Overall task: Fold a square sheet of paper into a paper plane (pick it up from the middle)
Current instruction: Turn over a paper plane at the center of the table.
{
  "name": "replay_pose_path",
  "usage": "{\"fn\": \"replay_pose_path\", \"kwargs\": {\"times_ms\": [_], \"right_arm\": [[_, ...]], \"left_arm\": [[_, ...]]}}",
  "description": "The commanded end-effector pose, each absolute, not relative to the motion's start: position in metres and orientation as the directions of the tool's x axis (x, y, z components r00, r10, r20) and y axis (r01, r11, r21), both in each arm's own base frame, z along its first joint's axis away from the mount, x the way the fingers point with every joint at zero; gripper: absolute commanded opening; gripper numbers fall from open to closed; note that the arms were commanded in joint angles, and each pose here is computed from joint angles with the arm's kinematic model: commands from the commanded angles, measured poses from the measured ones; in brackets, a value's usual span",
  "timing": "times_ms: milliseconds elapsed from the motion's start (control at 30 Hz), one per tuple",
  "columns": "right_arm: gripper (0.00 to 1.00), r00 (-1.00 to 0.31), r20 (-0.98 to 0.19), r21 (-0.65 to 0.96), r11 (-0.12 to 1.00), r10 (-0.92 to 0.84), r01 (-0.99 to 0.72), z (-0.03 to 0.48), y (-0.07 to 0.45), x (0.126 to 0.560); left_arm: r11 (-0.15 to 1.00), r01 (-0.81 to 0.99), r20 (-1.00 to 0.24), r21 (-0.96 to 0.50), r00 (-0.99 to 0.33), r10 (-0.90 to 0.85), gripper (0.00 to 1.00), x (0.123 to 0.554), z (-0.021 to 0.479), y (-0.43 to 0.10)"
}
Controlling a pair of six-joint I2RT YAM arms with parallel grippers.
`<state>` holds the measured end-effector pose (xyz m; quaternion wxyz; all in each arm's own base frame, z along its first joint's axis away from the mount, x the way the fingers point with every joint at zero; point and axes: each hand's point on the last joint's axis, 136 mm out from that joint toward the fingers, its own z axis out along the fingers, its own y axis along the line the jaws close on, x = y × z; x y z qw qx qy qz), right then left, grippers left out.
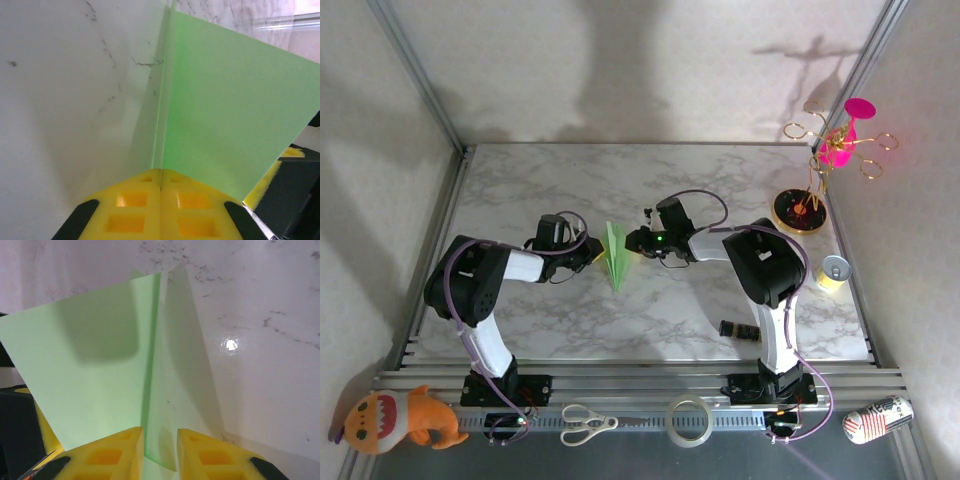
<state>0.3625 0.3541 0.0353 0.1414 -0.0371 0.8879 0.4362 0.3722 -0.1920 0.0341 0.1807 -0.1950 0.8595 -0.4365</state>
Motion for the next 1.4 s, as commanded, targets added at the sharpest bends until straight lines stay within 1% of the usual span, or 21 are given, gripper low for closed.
{"fn": "replay_pose_path", "kwargs": {"times_ms": [0,100,233,300,433,600,733,933,1033,1200,1367], "right_arm": [[0.25,-0.965,-0.263,0.764,0.616,0.024,-0.193,0.027,0.354,0.362],[0.2,-0.965,-0.262,0.765,0.614,0.022,-0.193,0.028,0.354,0.362],[0.06,-0.962,-0.271,0.761,0.62,0.036,-0.191,0.031,0.351,0.363],[0.04,-0.958,-0.281,0.757,0.627,0.055,-0.186,0.033,0.347,0.363],[0.03,-0.953,-0.288,0.751,0.639,0.091,-0.166,0.035,0.338,0.363],[0.02,-0.956,-0.278,0.748,0.645,0.096,-0.152,0.032,0.335,0.362],[0.02,-0.953,-0.281,0.746,0.65,0.111,-0.144,0.034,0.332,0.36],[0.02,-0.959,-0.261,0.747,0.652,0.113,-0.127,0.028,0.331,0.358],[0.02,-0.96,-0.258,0.753,0.646,0.109,-0.129,0.028,0.333,0.358],[0.02,-0.964,-0.251,0.755,0.64,0.087,-0.139,0.027,0.337,0.358],[0.02,-0.965,-0.248,0.754,0.642,0.081,-0.14,0.027,0.338,0.359]], "left_arm": [[0.567,-0.142,-0.156,-0.811,-0.882,-0.444,0.0,0.372,0.033,-0.197],[0.575,-0.141,-0.159,-0.806,-0.884,-0.44,0.0,0.372,0.033,-0.197],[0.576,-0.158,-0.163,-0.802,-0.87,-0.465,0.0,0.375,0.034,-0.193],[0.575,-0.18,-0.167,-0.798,-0.851,-0.498,0.0,0.376,0.035,-0.187],[0.563,-0.232,-0.158,-0.793,-0.815,-0.557,0.0,0.373,0.034,-0.172],[0.551,-0.26,-0.135,-0.793,-0.807,-0.575,0.0,0.368,0.028,-0.169],[0.548,-0.275,-0.143,-0.79,-0.786,-0.601,0.0,0.365,0.029,-0.163],[0.555,-0.275,-0.153,-0.785,-0.782,-0.604,0.07,0.365,0.031,-0.161],[0.567,-0.265,-0.166,-0.78,-0.786,-0.595,0.12,0.366,0.035,-0.161],[0.621,-0.24,-0.202,-0.746,-0.807,-0.554,0.24,0.366,0.044,-0.16],[0.667,-0.218,-0.248,-0.712,-0.811,-0.53,0.3,0.357,0.059,-0.158]]}}
